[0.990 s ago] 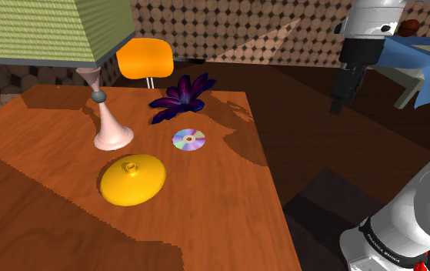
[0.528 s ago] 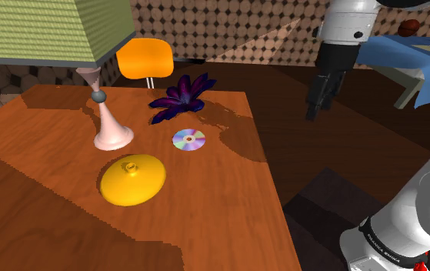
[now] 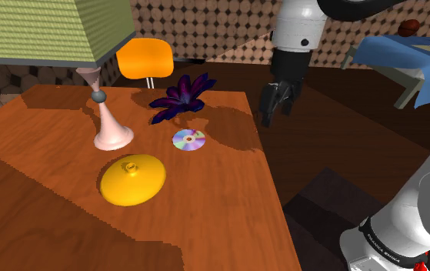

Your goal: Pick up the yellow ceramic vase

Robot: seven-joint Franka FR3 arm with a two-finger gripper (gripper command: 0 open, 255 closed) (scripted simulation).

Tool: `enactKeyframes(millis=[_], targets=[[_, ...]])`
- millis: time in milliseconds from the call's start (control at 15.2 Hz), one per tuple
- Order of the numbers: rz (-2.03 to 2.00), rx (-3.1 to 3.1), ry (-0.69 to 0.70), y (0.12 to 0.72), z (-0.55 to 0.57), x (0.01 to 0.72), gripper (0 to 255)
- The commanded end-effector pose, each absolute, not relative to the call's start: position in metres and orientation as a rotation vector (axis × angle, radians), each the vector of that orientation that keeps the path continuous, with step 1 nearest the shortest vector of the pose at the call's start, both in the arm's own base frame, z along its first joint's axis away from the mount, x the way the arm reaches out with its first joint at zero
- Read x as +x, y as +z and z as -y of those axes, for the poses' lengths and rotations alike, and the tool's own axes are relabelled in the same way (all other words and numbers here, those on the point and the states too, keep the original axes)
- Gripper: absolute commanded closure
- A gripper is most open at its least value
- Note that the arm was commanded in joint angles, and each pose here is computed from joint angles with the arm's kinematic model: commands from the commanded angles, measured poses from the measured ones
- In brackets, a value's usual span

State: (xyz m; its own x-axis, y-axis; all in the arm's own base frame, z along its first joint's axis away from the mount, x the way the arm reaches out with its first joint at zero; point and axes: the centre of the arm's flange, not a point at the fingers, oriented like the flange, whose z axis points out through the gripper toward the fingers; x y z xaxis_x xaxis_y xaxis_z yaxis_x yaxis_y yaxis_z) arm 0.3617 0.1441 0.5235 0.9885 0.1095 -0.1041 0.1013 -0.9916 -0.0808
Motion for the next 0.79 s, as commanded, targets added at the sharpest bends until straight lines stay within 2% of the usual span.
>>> enactKeyframes(millis=[0, 726], targets=[[0.166, -3.063, 0.149, 0.519, -0.167, 0.367, 0], [0.195, -3.093, 0.056, 0.501, -0.300, 0.421, 0]])
